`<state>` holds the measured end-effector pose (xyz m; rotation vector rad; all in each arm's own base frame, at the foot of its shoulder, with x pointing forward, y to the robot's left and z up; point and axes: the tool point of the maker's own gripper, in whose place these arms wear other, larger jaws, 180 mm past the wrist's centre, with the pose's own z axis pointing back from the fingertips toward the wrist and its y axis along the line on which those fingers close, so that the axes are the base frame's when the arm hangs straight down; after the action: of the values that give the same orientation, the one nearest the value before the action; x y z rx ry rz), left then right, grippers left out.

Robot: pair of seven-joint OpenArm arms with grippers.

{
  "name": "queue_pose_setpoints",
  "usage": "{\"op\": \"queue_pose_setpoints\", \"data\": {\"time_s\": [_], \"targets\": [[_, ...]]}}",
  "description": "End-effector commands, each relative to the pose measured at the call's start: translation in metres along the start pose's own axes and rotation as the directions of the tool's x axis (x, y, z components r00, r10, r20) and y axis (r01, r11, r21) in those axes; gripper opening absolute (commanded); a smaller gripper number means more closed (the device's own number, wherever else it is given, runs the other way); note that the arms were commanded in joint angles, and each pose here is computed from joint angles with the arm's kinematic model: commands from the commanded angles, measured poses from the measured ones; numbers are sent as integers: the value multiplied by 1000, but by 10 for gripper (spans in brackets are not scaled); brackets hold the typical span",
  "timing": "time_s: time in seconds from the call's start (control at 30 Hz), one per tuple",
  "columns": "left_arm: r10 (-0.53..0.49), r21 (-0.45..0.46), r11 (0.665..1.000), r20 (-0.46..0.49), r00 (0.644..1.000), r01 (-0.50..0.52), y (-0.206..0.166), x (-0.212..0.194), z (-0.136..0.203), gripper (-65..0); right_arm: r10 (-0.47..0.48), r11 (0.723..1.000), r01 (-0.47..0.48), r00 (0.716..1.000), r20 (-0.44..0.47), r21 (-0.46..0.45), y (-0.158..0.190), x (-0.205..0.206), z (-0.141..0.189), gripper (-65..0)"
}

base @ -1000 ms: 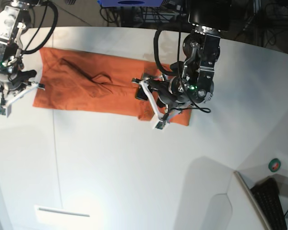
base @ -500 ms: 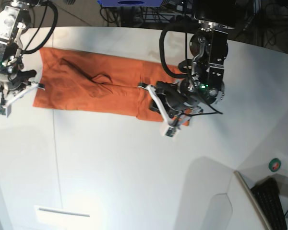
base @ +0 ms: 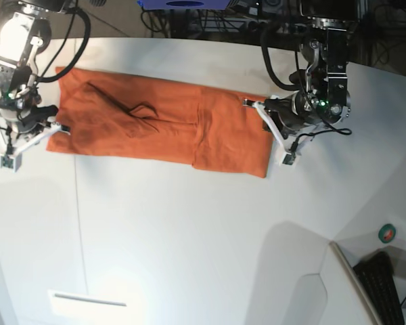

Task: Layout the t-shirt on the table in an organized manner, then fold the t-shirt properly
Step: 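Release the folded end and lift the left gripper away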

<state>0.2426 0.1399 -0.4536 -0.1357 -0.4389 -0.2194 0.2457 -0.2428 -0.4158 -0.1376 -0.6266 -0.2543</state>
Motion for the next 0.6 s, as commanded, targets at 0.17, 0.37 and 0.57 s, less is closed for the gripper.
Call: {"op": "queue_pose_setpoints", "data": {"time_s": [0.17, 0.37, 0.57], "targets": [[19, -28, 999, -18, 1000, -19, -4, -4, -11, -650, 1, 1000, -1, 999, 48, -4, -2, 14, 2, -650], [21, -18, 1000, -8, 1000, -21, -1, -4, -6, -650, -3, 1000, 3, 999, 45, -9, -4, 13, 3, -650], [-17, 13, 1000, 24, 1000, 17, 6, -4, 11, -650, -11, 1000, 11, 999, 45, -3, -1, 16, 1, -650]]}}
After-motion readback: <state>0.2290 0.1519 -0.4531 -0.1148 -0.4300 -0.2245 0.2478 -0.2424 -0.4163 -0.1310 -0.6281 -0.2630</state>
